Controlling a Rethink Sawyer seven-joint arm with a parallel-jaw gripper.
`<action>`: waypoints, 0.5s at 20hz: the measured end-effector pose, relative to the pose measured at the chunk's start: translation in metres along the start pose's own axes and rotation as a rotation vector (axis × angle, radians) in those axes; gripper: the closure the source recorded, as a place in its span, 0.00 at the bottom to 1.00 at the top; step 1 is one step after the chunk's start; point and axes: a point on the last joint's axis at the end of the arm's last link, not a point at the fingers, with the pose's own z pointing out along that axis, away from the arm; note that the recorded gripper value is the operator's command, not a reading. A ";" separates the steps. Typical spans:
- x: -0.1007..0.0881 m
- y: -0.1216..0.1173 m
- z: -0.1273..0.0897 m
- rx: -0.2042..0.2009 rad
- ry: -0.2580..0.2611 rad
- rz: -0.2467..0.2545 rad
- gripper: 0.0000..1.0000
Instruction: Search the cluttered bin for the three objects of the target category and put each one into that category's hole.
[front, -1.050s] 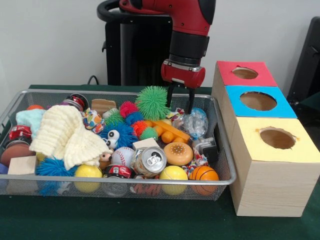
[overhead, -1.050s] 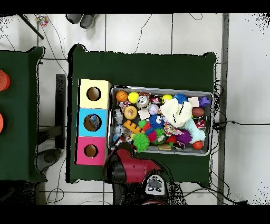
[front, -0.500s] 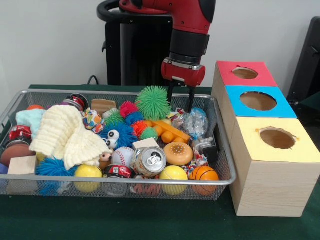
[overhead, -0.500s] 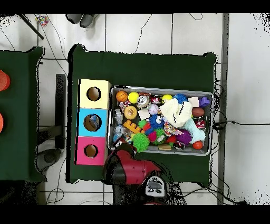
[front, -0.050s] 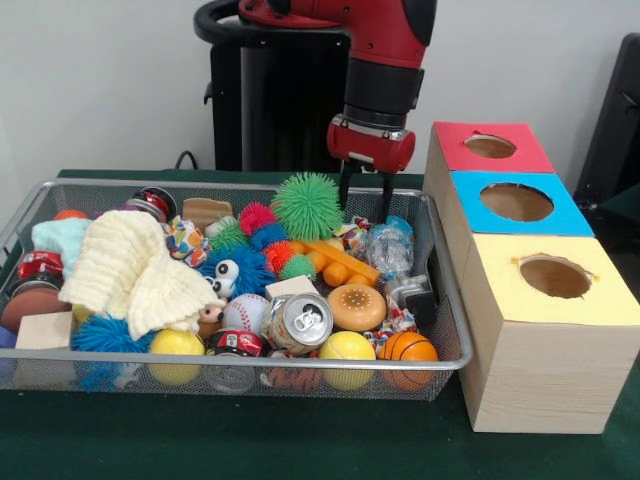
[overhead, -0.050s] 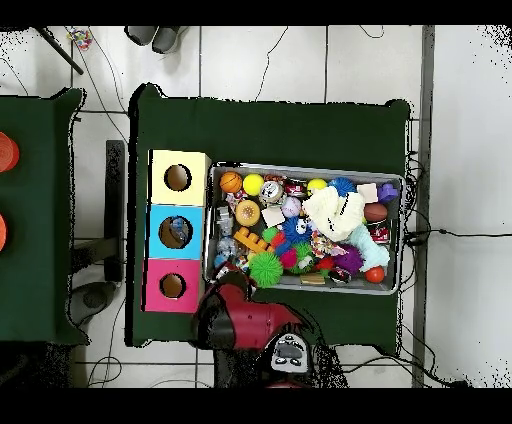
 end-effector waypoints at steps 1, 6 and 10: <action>0.001 0.001 0.000 0.003 0.003 0.004 0.00; 0.001 0.012 0.006 0.023 0.017 0.044 0.00; -0.003 0.018 0.011 0.026 0.017 0.058 0.00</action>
